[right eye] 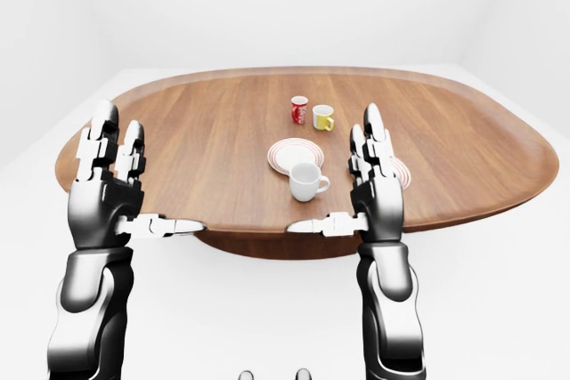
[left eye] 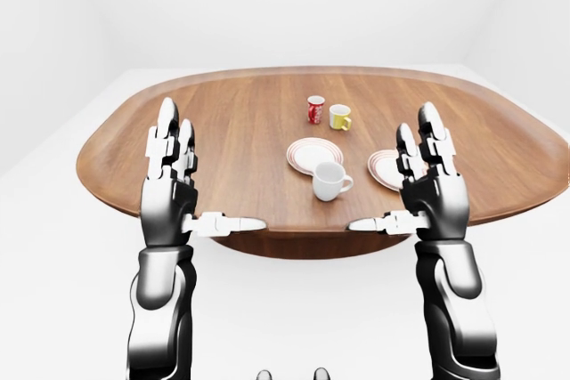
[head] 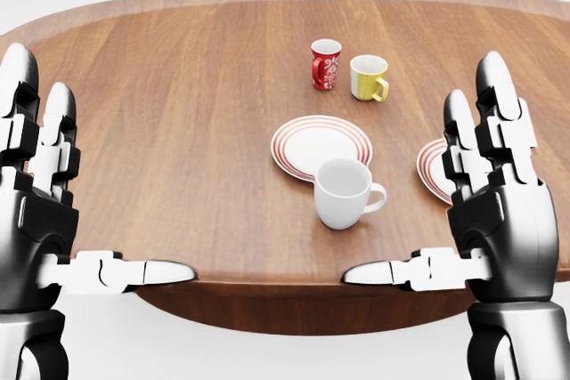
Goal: Put the white mug on the left plate.
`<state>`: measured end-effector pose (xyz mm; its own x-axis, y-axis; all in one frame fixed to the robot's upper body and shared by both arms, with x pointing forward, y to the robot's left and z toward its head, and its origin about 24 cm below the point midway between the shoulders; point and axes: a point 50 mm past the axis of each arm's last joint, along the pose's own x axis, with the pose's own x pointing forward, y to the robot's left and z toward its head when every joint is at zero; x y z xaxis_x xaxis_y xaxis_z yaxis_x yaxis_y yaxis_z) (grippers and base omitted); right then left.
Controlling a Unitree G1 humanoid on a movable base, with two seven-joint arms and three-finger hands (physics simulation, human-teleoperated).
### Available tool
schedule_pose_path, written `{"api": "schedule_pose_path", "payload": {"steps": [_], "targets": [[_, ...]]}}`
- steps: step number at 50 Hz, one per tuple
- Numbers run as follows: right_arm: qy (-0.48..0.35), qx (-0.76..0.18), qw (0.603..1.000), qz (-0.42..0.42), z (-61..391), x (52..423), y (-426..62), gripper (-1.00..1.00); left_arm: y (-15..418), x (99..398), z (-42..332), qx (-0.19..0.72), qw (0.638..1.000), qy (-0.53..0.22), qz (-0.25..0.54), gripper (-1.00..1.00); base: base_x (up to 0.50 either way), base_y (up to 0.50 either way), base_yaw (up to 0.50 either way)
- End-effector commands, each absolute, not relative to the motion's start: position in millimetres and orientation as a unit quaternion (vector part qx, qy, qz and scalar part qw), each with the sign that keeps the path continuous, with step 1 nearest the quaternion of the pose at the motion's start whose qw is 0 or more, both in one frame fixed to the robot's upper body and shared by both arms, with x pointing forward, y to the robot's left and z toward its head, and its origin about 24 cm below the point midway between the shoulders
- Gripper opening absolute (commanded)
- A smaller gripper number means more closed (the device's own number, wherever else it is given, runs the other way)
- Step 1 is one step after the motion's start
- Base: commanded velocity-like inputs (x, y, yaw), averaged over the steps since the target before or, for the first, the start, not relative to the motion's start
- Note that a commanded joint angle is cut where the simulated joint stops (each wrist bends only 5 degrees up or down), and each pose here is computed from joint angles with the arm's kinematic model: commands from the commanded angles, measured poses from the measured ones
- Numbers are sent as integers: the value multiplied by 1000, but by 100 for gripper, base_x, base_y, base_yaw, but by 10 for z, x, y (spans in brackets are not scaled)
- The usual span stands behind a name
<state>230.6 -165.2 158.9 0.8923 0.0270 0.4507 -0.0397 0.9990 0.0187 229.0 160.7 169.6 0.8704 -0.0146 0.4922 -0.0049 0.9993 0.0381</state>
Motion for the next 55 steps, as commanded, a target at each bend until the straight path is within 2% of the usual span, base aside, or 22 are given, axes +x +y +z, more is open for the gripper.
{"api": "schedule_pose_path", "payload": {"steps": [1, 55], "targets": [[-238, 25, 971, 23, 1613, 2289, -1658, 100, 1606, 2290, 1706, 19, 966, -257, -3, 100, 50, 0, 0], [-240, 17, 970, 33, 1624, 2274, -1629, 100, 1610, 2288, 1709, 20, 966, -257, -2, 100, 50, 0, 0]]}}
